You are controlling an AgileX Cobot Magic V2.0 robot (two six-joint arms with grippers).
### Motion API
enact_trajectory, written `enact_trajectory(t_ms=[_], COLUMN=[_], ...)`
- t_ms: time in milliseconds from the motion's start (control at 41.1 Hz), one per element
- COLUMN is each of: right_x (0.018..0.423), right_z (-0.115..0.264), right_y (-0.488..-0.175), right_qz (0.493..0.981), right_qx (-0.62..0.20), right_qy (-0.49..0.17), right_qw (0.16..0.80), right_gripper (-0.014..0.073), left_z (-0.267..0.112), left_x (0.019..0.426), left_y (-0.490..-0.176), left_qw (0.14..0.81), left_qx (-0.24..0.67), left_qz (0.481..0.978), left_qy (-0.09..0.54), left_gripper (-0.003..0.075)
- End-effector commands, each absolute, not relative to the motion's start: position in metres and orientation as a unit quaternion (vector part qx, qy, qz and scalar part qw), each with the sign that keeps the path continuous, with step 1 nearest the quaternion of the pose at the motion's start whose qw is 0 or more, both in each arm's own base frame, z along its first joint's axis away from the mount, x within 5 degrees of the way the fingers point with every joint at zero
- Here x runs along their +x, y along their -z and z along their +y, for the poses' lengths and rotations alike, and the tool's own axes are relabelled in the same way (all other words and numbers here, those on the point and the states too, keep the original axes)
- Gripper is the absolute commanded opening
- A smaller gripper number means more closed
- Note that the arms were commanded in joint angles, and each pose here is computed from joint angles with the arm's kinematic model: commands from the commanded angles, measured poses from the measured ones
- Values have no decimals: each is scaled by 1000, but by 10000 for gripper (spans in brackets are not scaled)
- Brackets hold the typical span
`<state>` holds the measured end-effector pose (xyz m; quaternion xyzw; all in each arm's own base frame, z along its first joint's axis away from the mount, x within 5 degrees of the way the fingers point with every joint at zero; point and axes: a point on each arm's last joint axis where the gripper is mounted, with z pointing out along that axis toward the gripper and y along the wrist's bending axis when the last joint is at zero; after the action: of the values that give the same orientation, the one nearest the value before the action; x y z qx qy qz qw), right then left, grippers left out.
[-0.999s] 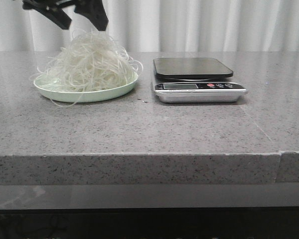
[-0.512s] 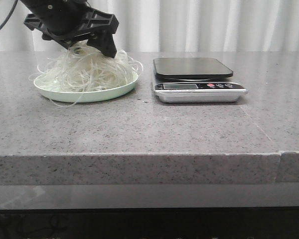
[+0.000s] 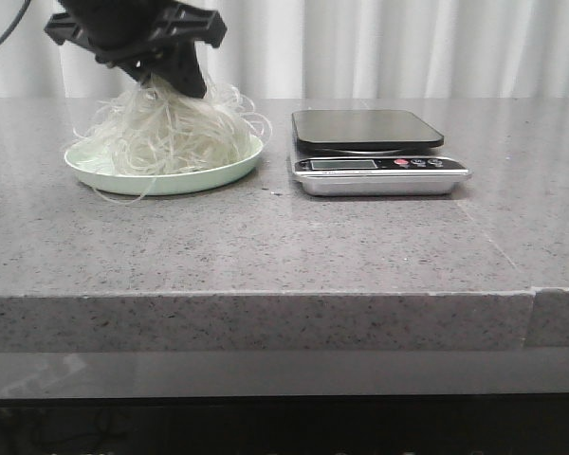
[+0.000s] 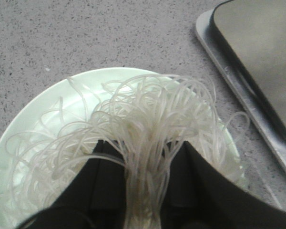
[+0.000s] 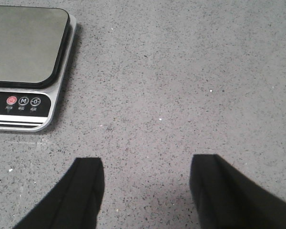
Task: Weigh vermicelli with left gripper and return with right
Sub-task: 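Lift the vermicelli with the left gripper and carry it over the scale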
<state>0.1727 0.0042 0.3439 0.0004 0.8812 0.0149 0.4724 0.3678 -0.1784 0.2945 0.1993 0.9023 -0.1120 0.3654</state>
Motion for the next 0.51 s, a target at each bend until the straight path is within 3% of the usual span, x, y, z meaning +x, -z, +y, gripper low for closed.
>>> enact_trajectory(t_ms=[0, 292, 487], right_x=[175, 175, 175], right_z=[3, 3, 3], right_y=[-359, -359, -359], right_qz=[859, 858, 858], right_qx=[-4, -4, -4], right_qy=[-9, -9, -9], right_qw=[513, 514, 514], right_gripper=[505, 505, 505], left_z=[-181, -201, -228], left_x=[365, 358, 344], left_y=[-347, -418, -447], left_qw=[431, 516, 578], left_qx=[197, 209, 238], left_qz=[871, 814, 757], left_qy=[132, 165, 191], left_gripper=[141, 142, 142])
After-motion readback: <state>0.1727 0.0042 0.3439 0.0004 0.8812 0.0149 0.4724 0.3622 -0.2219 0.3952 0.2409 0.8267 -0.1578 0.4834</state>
